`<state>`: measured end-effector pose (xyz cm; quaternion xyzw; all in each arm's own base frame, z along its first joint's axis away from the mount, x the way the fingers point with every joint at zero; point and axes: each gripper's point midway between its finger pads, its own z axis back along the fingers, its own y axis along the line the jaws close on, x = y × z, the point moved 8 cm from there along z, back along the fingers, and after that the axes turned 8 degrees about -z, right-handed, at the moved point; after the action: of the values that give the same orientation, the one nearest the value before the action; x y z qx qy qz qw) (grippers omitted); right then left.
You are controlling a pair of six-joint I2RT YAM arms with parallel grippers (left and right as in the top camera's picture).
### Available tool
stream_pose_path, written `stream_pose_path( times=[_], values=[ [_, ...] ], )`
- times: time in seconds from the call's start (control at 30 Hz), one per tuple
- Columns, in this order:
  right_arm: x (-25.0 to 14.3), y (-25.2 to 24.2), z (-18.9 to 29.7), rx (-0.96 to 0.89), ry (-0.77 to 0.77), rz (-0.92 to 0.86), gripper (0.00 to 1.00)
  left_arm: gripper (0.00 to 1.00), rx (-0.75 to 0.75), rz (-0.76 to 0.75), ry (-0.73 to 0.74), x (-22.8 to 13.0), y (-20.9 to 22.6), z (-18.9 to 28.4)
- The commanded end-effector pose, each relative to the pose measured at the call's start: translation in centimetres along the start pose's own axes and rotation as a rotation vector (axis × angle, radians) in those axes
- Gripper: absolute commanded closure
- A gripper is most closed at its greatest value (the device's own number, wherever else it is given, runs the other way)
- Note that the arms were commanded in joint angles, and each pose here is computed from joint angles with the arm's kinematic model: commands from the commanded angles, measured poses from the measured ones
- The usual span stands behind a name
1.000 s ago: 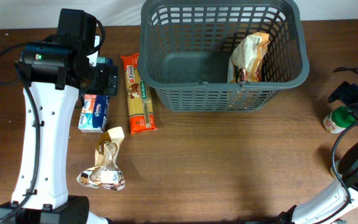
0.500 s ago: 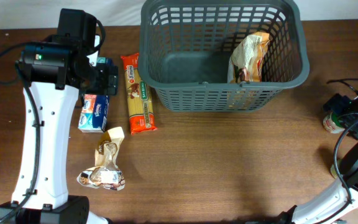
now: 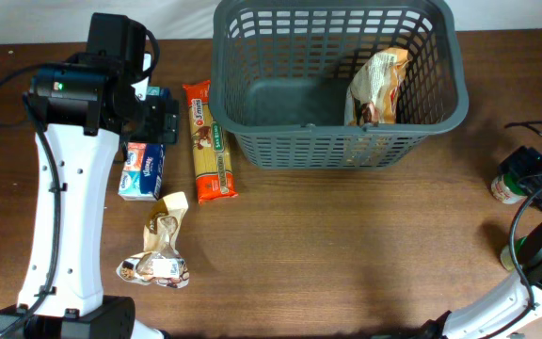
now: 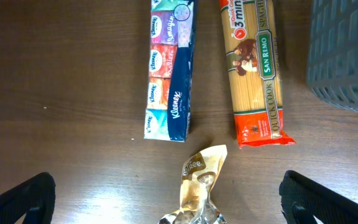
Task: Pack container
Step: 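Lift the green-lidded jar and carry it over the basket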
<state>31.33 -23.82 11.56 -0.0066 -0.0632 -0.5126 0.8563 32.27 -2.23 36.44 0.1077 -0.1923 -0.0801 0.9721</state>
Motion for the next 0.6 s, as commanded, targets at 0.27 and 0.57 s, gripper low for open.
stream_pose_path(
  times=[0.27, 0.57],
  values=[
    [0.11, -0.32, -0.19, -0.011, -0.008, -0.013, 0.52, 0.01, -0.007, -0.002, 0.007, -0.01, 0.00, -0.22],
    [-0.45, -0.39, 0.39, -0.012, 0.035, -0.013, 0.96, 0.01, -0.007, -0.002, 0.007, -0.01, 0.02, -0.23]
  ],
)
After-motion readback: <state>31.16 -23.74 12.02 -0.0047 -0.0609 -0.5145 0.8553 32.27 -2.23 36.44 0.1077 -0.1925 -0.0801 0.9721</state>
